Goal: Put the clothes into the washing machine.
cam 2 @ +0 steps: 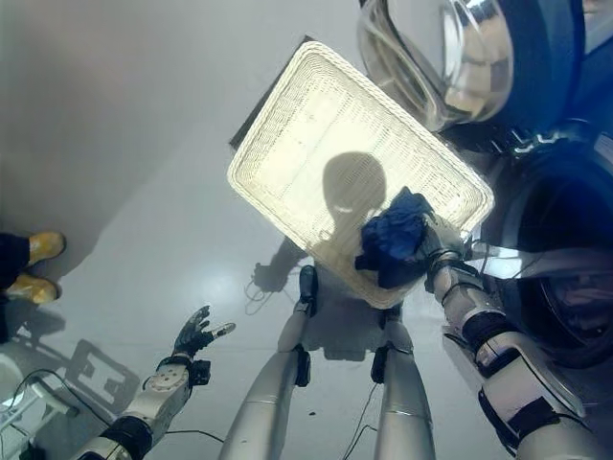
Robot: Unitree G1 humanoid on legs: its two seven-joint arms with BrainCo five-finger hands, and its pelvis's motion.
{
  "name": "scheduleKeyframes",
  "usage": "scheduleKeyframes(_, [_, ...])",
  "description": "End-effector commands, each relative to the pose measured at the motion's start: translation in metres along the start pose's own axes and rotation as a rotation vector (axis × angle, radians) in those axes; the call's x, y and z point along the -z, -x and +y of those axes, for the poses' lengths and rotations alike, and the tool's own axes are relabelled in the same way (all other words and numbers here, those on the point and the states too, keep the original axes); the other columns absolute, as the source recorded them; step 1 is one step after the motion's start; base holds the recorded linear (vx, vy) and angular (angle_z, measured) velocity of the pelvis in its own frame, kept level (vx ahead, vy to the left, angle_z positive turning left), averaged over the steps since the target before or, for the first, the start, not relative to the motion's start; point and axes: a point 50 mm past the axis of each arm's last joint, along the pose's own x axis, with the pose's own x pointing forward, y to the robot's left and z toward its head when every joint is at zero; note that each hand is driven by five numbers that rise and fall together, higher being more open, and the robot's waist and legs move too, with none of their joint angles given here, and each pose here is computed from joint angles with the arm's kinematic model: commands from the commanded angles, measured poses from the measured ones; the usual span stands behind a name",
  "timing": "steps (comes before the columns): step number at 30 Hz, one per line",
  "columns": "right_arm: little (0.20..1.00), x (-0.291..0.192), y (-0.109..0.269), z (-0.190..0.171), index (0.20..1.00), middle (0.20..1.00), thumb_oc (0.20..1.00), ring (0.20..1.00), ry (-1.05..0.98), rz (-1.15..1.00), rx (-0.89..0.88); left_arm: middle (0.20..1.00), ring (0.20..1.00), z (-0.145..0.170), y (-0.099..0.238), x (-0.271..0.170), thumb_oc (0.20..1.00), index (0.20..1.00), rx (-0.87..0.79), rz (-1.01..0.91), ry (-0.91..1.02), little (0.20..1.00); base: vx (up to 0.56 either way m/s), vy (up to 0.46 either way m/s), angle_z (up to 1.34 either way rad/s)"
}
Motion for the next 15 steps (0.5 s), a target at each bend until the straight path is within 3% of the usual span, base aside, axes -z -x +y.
scheduleKeyframes(1, [1.000,0.020,0.005,0.011,1.000,1.000,1.000,1.000,0.033,0.104,-0.118,1.000,1.000,-0.015,0.002,0.002,1.000,1.000,0.036,0.016,0.009,1.000,0.02,-0.020,0.13])
scheduleKeyframes(10, [1.000,0.032,0.006,0.027,1.000,1.000,1.000,1.000,0.102,0.300,-0.354,1.000,1.000,-0.036,0.002,-0.002,1.000,1.000,0.108,-0.005,-0.020,1.000,0.02,-0.024,0.03])
scheduleKeyframes(11, [1.000,0.029,0.005,0.031,1.000,1.000,1.000,1.000,0.120,0.302,-0.460,1.000,1.000,-0.041,0.003,-0.007,1.000,1.000,0.127,-0.019,-0.023,1.000,0.03,-0.042,0.01])
scheduleKeyframes(12, [0.821,0.022,0.004,0.034,0.821,0.821,0.821,0.821,0.131,0.274,-0.532,1.000,1.000,-0.045,0.003,-0.009,1.000,1.000,0.137,-0.027,-0.023,1.000,0.03,-0.044,0.01])
scheduleKeyframes(13, [0.708,0.021,0.004,0.034,0.708,0.708,0.708,0.708,0.128,0.272,-0.534,1.000,1.000,-0.045,0.003,-0.010,1.000,1.000,0.137,-0.028,-0.024,1.000,0.02,-0.033,0.01])
scheduleKeyframes(14, [0.501,0.015,0.004,0.036,0.501,0.501,0.501,0.501,0.115,0.253,-0.575,1.000,1.000,-0.047,0.003,-0.012,1.000,1.000,0.141,-0.033,-0.027,1.000,0.00,0.000,0.00])
scheduleKeyframes(15, [0.435,0.013,0.004,0.038,0.435,0.435,0.435,0.435,0.094,0.245,-0.593,1.000,1.000,-0.048,0.003,-0.013,1.000,1.000,0.143,-0.036,-0.029,1.000,0.01,-0.052,0.01])
